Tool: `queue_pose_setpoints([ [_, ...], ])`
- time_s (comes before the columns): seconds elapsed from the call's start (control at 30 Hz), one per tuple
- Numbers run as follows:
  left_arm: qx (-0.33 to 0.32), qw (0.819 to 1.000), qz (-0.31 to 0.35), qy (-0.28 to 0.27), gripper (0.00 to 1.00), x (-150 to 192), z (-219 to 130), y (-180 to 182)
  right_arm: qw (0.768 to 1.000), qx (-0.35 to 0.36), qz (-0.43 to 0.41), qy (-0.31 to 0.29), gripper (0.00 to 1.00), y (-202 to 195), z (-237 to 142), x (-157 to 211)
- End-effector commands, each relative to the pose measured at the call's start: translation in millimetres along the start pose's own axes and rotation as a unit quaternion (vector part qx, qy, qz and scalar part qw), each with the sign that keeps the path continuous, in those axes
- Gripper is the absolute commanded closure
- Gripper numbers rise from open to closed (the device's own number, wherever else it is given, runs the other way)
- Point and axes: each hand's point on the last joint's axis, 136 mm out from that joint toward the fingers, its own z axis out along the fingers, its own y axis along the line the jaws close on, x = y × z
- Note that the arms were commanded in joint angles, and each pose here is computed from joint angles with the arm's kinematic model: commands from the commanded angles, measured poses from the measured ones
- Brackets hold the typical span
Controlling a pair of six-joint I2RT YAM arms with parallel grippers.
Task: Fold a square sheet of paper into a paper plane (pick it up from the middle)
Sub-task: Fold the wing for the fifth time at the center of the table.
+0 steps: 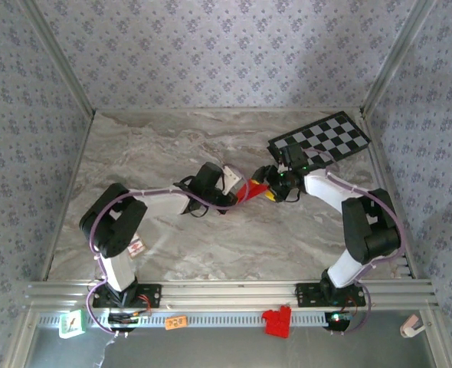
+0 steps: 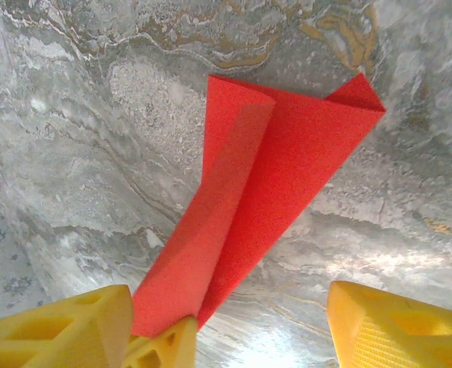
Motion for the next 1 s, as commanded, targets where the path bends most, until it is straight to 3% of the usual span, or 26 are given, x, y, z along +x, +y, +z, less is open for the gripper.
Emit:
queue_pose_setpoints([
  [0.0,0.048,0.998,-0.043,0.006,1.00,-5.5,1.2,-10.3,0.999,0.001,-0.046,-0.008,0.29,3.7,-11.1,-1.4],
  [0.53,0.115,0.979,-0.162,0.038,1.00,-2.5,13.6,-13.0,0.991,-0.045,-0.128,-0.003,0.28,4.5,-1.2,13.7],
  [0.97,0.172,0.936,-0.302,0.052,1.00,-12.8,18.5,-14.2,0.983,-0.049,-0.177,0.018,0.32,-1.0,14.7,20.5],
])
